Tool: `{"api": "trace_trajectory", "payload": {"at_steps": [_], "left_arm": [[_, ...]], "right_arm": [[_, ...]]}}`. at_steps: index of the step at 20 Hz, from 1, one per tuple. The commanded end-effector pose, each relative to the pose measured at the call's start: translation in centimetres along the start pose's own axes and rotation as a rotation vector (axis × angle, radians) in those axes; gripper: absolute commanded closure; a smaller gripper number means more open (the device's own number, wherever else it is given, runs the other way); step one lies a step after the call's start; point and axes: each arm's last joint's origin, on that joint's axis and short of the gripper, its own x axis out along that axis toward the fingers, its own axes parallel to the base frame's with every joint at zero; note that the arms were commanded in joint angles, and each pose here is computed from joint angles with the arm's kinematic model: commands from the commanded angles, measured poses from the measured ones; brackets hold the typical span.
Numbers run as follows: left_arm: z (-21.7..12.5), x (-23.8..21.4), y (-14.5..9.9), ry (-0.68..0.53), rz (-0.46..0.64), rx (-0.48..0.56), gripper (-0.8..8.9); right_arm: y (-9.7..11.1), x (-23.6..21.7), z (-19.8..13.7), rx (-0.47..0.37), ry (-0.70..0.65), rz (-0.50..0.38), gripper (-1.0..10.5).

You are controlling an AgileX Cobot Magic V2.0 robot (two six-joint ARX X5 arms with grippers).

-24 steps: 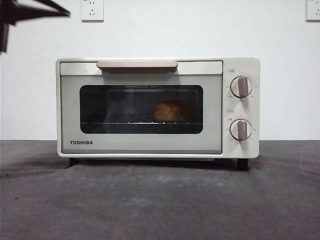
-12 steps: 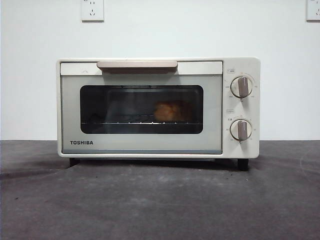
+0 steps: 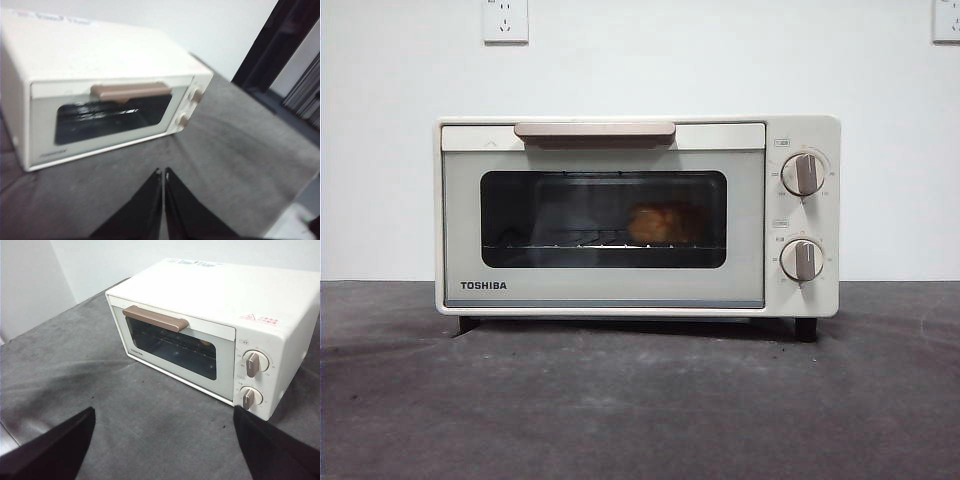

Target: The left arm flap open the oven, the right arm pick bread and place it into oven, the left arm flap close the oven

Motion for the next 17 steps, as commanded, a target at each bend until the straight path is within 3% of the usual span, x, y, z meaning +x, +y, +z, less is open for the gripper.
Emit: {"api": "trace_trajectory", "payload": {"at_steps": [1,6,7,9,10,17], "left_arm": [[-0.09,-0.64,-0.49,-0.007,0.025,0.062,7.98],[-0.33,-0.87,-0.55,-0.006,0.069,0.062,7.98],[-0.33,-0.87,-0.54,-0.006,0.073,0.062,7.98],[-0.32,-0.87,-0.49,-0.007,0.088,0.061,7.98],[-0.32,-0.88,-0.47,-0.007,0.095,0.061,7.98],[-0.24,-0.9,-0.27,-0.018,0.165,0.047,7.98]], "right_arm": [[0.16,-0.32,0.54,-0.016,-0.026,0.016,5.1],[0.17,-0.32,0.56,-0.015,-0.029,0.016,5.1],[0.16,-0.32,0.56,-0.012,-0.028,0.016,5.6],[0.15,-0.32,0.47,-0.009,-0.019,0.014,8.7],[0.13,-0.31,0.41,-0.01,-0.013,0.013,9.6],[0.16,-0.32,0.6,-0.009,-0.033,0.013,9.3]]}}
